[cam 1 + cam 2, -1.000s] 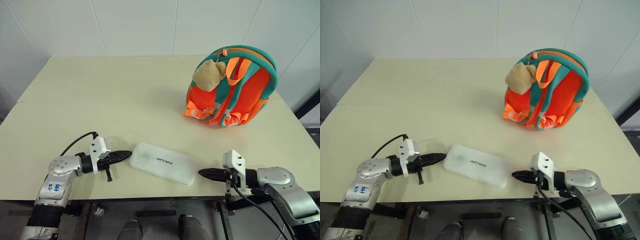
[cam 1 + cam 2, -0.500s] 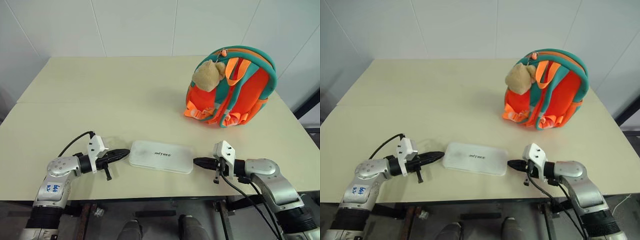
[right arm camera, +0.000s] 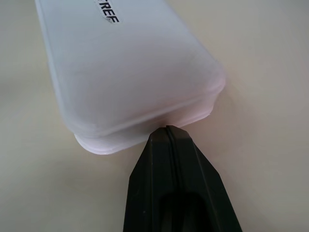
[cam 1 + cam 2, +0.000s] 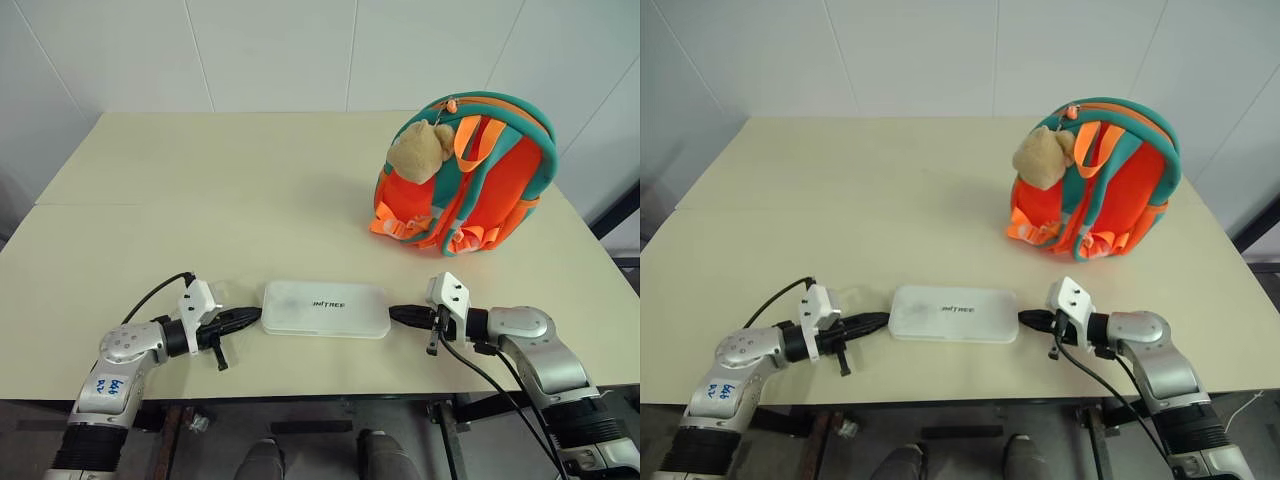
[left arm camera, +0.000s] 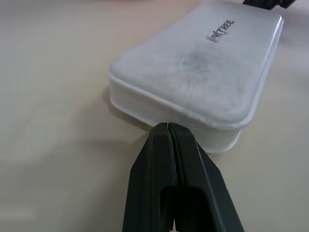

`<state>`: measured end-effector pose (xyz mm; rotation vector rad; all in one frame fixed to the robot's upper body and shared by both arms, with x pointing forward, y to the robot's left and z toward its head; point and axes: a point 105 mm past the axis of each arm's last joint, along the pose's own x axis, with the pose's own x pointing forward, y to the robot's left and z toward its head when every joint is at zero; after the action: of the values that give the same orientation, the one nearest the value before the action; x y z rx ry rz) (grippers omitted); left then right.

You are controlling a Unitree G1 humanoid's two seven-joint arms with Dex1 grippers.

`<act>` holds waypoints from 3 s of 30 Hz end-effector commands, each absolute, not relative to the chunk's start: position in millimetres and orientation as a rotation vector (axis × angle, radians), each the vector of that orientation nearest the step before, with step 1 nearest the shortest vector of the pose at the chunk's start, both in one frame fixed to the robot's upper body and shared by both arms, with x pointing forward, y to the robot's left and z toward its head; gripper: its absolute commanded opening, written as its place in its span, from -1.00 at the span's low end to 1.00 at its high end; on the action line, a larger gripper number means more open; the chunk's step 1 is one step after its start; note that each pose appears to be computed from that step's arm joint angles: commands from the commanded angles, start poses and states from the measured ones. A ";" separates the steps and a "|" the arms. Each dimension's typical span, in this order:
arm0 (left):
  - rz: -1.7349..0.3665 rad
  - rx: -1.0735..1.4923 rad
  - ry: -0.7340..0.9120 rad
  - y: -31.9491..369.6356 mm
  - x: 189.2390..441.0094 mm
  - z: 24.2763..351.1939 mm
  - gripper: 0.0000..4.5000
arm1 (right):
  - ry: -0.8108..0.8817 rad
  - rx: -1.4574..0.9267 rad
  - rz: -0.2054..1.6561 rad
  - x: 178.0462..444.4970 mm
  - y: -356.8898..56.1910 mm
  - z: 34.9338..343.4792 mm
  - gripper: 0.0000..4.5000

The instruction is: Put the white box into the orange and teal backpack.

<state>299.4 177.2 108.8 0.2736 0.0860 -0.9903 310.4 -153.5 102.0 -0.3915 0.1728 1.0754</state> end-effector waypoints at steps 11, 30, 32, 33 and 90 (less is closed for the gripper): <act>-0.900 -0.135 0.324 227.7 302.0 141.2 0.79 | 0.300 -0.240 1.065 309.0 -178.1 156.8 0.92; -0.963 -0.617 0.734 161.0 289.9 102.9 0.99 | 0.558 -0.079 1.122 283.6 -132.6 135.5 1.00; -0.953 -0.614 0.747 155.8 292.5 96.7 0.99 | 0.549 -0.080 1.133 285.3 -127.3 133.8 1.00; -0.952 -0.634 0.758 153.3 292.8 94.6 0.99 | 0.541 -0.082 1.140 286.3 -124.2 133.3 1.00; -0.992 -0.803 0.778 149.5 310.1 111.7 -0.35 | 0.010 -0.103 0.628 389.0 -211.0 248.0 1.00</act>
<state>306.3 135.6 113.5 -0.8524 0.7985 -1.0619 386.4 -215.8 237.7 -0.1114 0.0490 0.6019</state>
